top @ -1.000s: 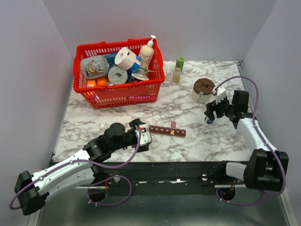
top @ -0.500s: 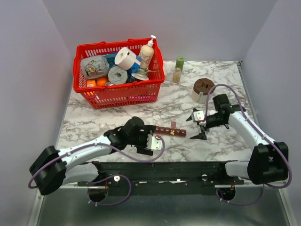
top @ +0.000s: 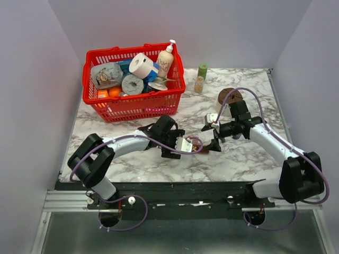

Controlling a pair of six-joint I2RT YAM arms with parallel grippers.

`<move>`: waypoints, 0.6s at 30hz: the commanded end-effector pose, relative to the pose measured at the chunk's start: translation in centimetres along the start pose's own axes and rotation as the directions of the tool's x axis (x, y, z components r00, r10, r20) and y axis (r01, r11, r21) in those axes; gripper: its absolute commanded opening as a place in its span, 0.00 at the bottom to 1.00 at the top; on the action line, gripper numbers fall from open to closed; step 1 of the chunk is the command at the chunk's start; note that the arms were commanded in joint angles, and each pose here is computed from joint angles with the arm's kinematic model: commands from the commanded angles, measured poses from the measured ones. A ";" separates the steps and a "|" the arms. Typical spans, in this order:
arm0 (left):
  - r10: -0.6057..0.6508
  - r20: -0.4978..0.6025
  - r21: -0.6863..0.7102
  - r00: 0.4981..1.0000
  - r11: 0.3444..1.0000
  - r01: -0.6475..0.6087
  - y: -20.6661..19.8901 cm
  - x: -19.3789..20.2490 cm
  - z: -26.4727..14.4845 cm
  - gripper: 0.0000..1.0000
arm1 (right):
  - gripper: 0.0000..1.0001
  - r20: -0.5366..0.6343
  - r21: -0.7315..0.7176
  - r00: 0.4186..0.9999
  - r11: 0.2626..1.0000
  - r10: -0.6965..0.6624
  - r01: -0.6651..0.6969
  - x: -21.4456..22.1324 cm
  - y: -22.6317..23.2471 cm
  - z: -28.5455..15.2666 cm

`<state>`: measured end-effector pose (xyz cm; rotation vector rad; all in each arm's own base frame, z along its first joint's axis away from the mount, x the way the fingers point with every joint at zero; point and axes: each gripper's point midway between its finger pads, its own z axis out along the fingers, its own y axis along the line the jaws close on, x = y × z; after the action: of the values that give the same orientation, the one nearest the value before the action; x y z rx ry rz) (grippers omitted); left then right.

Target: Sort the pills into containers

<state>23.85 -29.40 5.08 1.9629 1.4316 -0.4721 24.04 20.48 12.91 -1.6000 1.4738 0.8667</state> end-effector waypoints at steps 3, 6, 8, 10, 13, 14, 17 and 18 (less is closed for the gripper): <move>-0.027 -0.015 0.047 1.000 0.999 0.027 0.3 -0.2 0.3 0.86 | 0.99 -0.022 0.004 0.975 0.975 0.222 -0.222 -0.5 -1.3 0.1; -0.042 -0.046 0.028 0.998 0.999 0.043 0.7 0.4 0.4 0.84 | 0.93 -0.048 -0.007 0.933 0.934 0.356 -0.356 0.0 -1.2 0.4; -0.040 -0.071 0.018 0.997 0.999 0.041 0.8 0.9 0.6 0.82 | 0.92 -0.046 0.004 0.904 0.905 0.425 -0.425 0.2 -1.4 0.3; -0.037 -0.090 0.017 0.995 0.999 0.039 0.8 1.2 0.9 0.80 | 0.92 -0.034 0.007 0.879 0.880 0.475 -0.476 0.1 -1.7 0.1; -0.024 -0.125 0.013 0.992 1.000 0.026 0.8 1.6 1.3 0.78 | 0.92 -0.019 0.008 0.843 0.843 0.538 -0.538 -0.1 -2.2 0.2; -0.019 -0.137 0.013 0.990 1.000 0.021 0.8 1.9 1.5 0.78 | 0.92 -0.012 0.010 0.838 0.838 0.545 -0.545 -0.4 -2.5 0.1; -0.014 -0.157 -0.010 0.988 1.000 0.012 1.2 2.2 1.8 0.77 | 0.90 -0.019 0.034 0.806 0.806 0.592 -0.592 0.1 -3.2 0.2; -0.014 -0.165 -0.015 0.986 1.000 0.012 1.2 2.3 1.8 0.75 | 0.89 -0.015 0.052 0.806 0.805 0.592 -0.590 0.2 -3.7 0.3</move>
<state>24.98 -29.30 3.09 2.0119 1.5367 -0.3930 26.65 20.59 12.55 -1.2273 1.9660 1.1127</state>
